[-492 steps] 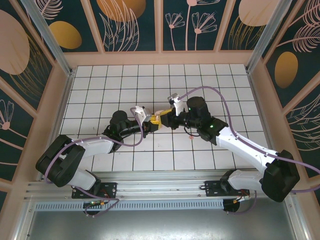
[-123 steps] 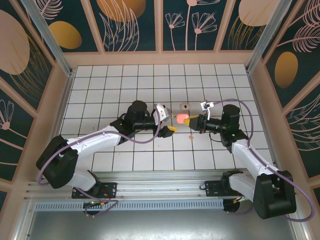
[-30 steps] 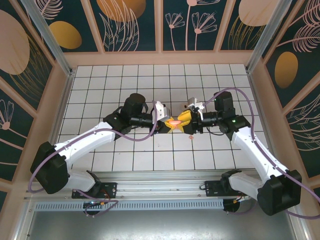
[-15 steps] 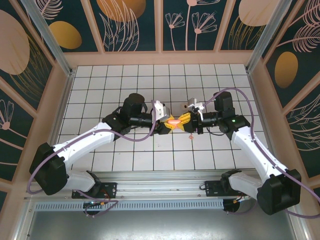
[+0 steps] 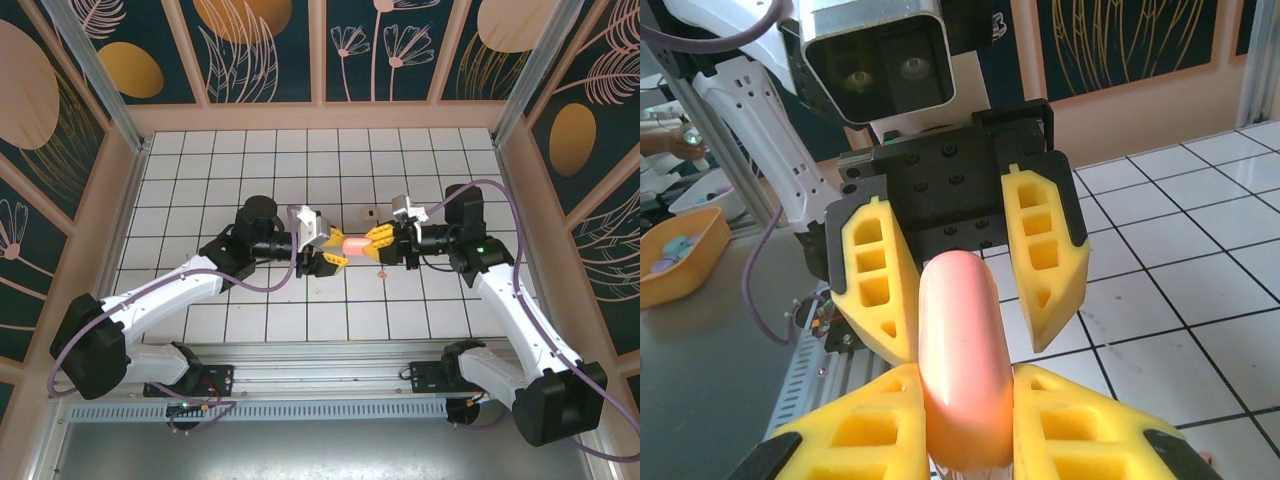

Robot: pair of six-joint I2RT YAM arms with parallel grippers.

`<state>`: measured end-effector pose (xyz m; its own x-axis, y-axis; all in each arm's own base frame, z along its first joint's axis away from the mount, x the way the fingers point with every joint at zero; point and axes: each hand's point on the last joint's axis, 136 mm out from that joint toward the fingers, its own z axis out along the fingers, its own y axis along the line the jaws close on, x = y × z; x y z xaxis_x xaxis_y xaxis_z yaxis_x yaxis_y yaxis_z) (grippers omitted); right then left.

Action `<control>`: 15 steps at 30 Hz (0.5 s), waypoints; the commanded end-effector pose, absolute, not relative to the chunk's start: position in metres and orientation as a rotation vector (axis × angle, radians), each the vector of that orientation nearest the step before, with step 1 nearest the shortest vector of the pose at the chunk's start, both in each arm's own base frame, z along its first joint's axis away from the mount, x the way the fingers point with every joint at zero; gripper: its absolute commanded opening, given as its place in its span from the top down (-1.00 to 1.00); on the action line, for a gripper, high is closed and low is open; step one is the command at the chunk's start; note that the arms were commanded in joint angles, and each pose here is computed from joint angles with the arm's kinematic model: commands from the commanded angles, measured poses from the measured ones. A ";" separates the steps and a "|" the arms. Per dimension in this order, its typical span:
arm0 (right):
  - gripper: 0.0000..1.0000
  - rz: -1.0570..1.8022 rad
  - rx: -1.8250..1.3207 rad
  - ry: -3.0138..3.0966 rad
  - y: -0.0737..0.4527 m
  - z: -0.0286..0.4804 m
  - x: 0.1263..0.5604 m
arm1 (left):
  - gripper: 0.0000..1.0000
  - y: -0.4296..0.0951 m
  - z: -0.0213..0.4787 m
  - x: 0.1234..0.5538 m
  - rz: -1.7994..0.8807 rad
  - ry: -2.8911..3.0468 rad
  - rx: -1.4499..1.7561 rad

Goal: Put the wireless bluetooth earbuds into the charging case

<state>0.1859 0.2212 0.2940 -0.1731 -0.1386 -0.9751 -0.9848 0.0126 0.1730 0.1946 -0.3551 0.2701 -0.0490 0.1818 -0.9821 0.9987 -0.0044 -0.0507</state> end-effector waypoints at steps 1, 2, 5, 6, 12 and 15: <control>0.61 1.307 -1.245 1.398 0.223 0.296 0.182 | 0.07 -0.357 0.286 0.189 -1.238 1.299 1.328; 0.62 1.309 -1.247 1.396 0.224 0.297 0.181 | 0.09 -0.358 0.287 0.188 -1.247 1.296 1.327; 0.61 1.310 -1.251 1.395 0.225 0.296 0.182 | 0.15 -0.360 0.288 0.187 -1.267 1.289 1.330; 0.61 1.312 -1.251 1.395 0.225 0.296 0.182 | 0.17 -0.360 0.288 0.187 -1.273 1.292 1.332; 0.61 1.318 -1.253 1.398 0.227 0.294 0.181 | 0.28 -0.362 0.291 0.187 -1.290 1.287 1.334; 0.61 1.317 -1.254 1.397 0.227 0.294 0.181 | 0.30 -0.363 0.292 0.187 -1.294 1.284 1.335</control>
<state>0.1843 0.2252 0.2963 -0.1603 -0.1297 -0.9785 -0.9863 -0.0183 0.1640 0.1889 -0.3596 0.2740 -0.0946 0.1509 -0.9840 0.9921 -0.0678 -0.1058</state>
